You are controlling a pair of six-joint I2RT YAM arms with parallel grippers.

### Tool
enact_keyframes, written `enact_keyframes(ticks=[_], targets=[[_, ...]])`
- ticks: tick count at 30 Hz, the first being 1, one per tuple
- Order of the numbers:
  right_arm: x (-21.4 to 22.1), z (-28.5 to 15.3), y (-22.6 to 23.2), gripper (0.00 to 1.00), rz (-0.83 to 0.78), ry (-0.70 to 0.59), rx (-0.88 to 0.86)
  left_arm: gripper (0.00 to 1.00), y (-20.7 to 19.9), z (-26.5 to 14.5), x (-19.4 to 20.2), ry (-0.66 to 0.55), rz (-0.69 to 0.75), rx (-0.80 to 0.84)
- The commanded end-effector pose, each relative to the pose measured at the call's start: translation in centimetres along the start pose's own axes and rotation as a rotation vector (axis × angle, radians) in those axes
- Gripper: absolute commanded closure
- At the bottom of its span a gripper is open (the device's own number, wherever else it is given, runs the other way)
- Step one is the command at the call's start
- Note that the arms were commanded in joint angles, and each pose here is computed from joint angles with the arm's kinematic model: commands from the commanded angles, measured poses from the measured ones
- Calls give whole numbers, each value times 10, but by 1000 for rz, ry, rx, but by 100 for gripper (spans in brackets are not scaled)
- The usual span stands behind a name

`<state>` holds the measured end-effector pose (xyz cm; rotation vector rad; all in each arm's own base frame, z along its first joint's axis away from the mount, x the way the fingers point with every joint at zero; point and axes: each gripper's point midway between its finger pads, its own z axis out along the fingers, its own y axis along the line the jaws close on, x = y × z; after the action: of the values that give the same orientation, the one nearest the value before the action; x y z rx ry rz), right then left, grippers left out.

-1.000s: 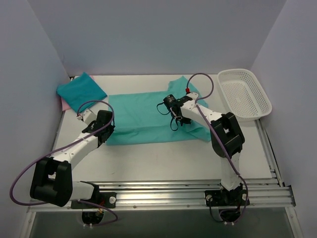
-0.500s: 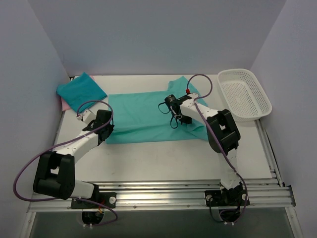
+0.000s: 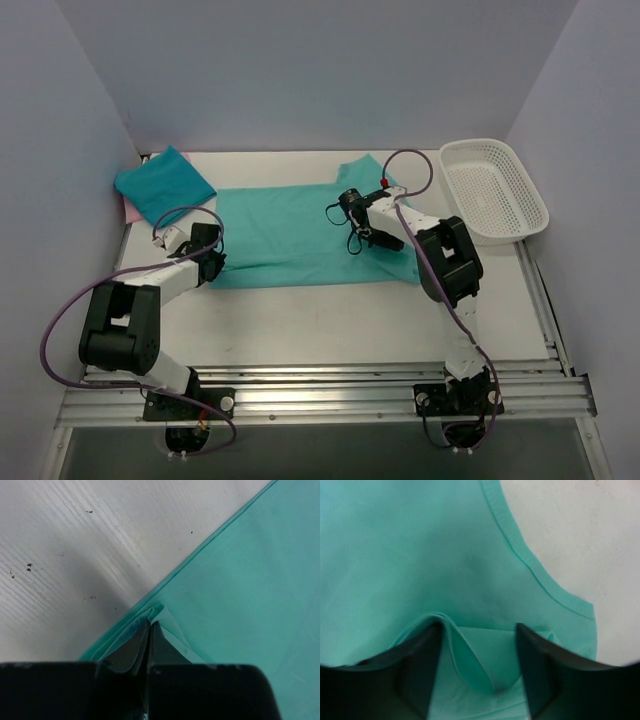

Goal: Fold and stack the t-shirts
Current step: Fold the flattened tshirt in 1/3 of the way

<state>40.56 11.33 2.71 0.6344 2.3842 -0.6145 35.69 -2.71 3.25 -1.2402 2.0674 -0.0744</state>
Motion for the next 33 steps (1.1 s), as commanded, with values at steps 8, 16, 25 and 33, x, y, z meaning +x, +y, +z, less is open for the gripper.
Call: enact_keyframes(ticks=[8, 16, 25, 33], targets=[[-65, -52, -50, 19, 69, -153, 3, 32, -9, 13, -5, -3, -25, 33], [-68, -92, -90, 19, 140, -195, -84, 11, -15, 6, -15, -17, -47, 57], [0, -105, -90, 22, 146, -89, -314, 10, -23, -25, -35, -64, -63, 129], [47, -75, -70, 28, 101, -2, -340, 10, -19, -38, -36, -61, -54, 144]])
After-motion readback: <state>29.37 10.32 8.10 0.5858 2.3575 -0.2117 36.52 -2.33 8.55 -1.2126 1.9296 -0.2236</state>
